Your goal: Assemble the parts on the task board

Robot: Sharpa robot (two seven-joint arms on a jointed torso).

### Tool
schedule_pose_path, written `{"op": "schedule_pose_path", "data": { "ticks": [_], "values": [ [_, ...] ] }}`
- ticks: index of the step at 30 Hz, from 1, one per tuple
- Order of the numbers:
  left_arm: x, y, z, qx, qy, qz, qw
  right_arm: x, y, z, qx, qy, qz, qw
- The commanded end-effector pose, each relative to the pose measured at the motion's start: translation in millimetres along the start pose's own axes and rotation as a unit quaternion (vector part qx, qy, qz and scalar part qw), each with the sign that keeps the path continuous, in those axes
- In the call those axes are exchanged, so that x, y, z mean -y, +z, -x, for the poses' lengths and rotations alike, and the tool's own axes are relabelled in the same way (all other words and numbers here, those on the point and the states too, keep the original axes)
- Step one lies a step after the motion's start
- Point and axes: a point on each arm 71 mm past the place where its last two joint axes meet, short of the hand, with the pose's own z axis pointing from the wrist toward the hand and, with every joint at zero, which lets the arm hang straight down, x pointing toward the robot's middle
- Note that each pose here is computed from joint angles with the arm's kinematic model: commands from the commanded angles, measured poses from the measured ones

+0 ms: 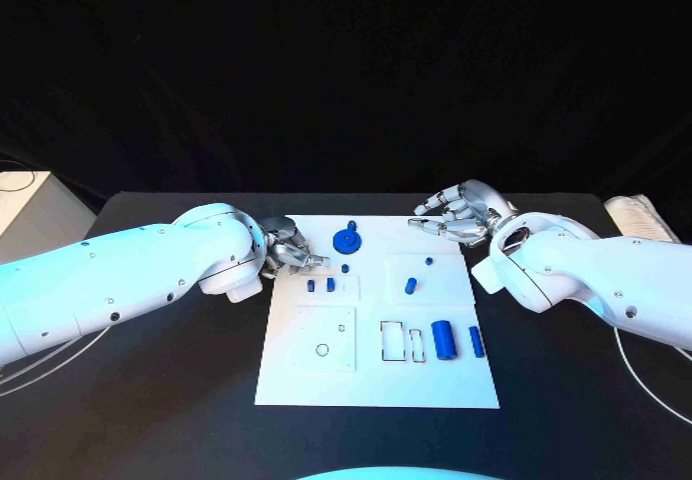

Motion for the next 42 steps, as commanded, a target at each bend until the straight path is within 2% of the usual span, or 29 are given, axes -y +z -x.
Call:
{"op": "schedule_pose_path", "data": {
  "ticks": [1,7,11,12,15,20,26,31,37,42],
  "values": [
    [8.0,-2.2,6.4,0.044,-0.06,-0.052,0.996,-0.6,-0.1,-1.0,-0.003,-0.003,0.007,1.0],
    [16.4,-6.1,12.0,0.083,-0.077,-0.113,0.987,0.2,-0.1,-0.6,-0.002,-0.003,0.007,1.0],
    [26.1,-9.1,11.2,0.106,-0.063,-0.173,0.977,0.7,0.0,0.3,0.002,-0.002,0.007,1.0],
    [29.5,-10.4,8.8,0.118,-0.05,-0.201,0.971,1.0,0.0,0.7,0.003,-0.002,0.007,1.0],
    [34.1,-12.3,3.3,0.143,-0.027,-0.246,0.958,1.2,0.0,1.4,0.006,-0.001,0.008,1.0],
    [39.1,-10.8,-8.2,0.167,0.026,-0.286,0.943,1.2,0.2,1.8,0.008,-0.001,0.009,1.0],
    [43.6,-2.7,-22.8,0.158,0.1,-0.286,0.94,0.5,0.6,1.1,0.008,-0.001,0.011,1.0],
    [44.7,4.6,-31.8,0.137,0.147,-0.262,0.944,0.2,0.6,0.3,0.007,-0.001,0.012,1.0],
    [45.1,11.0,-36.8,0.117,0.176,-0.23,0.95,-0.2,0.5,-0.4,0.007,-0.002,0.013,1.0],
    [44.5,15.0,-37.6,0.112,0.187,-0.208,0.953,-0.5,0.4,-0.7,0.007,-0.003,0.013,1.0]
  ]
}}
